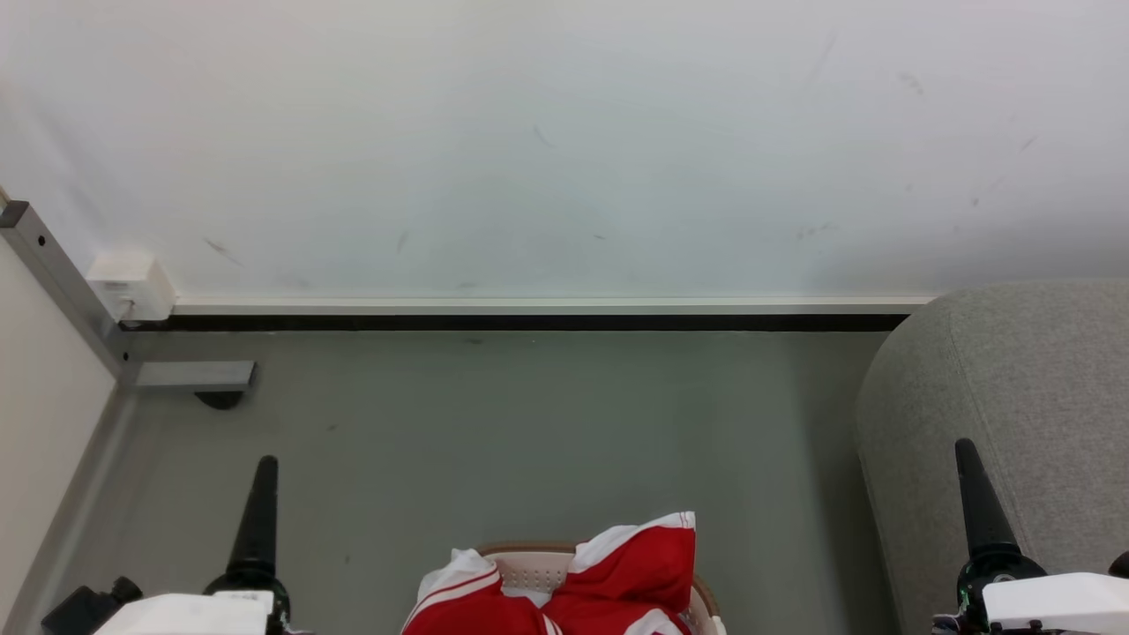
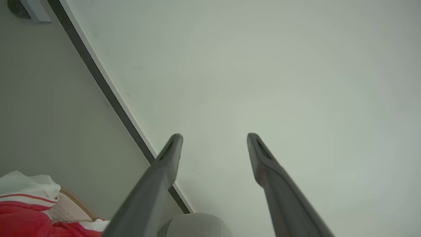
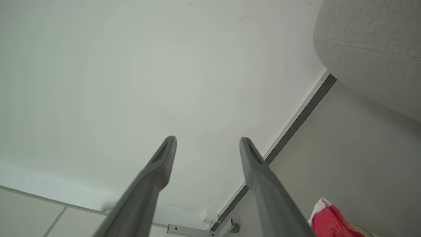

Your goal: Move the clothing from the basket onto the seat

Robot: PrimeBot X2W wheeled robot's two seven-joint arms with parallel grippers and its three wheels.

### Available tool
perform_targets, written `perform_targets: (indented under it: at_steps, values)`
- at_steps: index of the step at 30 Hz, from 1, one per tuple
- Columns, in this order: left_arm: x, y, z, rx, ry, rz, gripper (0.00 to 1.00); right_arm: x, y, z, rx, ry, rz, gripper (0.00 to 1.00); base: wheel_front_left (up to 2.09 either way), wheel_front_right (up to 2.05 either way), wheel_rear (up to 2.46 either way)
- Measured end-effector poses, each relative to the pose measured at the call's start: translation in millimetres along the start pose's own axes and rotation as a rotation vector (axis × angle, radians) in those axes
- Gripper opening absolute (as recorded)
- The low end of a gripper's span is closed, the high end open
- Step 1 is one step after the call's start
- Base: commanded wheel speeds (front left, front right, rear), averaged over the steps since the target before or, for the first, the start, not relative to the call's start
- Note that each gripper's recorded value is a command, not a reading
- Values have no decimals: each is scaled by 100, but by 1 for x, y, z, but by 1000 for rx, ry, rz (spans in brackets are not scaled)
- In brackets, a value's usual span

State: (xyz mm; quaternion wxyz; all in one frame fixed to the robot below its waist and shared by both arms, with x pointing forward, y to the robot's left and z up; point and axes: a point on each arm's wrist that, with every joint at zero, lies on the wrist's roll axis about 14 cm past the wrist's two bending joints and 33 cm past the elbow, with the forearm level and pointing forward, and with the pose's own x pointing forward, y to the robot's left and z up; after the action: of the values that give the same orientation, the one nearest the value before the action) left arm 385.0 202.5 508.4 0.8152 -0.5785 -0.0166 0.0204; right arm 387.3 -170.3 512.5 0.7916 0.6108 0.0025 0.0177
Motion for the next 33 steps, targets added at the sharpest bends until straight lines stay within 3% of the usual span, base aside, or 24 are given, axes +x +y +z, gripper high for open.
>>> perform_targets:
  at_steps: [22, 33]
  values:
    - [-1, -10, 0, 470, -18, -43, 100, 1, 13, -22, -490, 50, 65, 100, 0, 0, 0]
    - [-2, -4, -7, 662, 6, -37, 100, -1, 5, -27, -673, 64, 63, 100, 0, 0, 0]
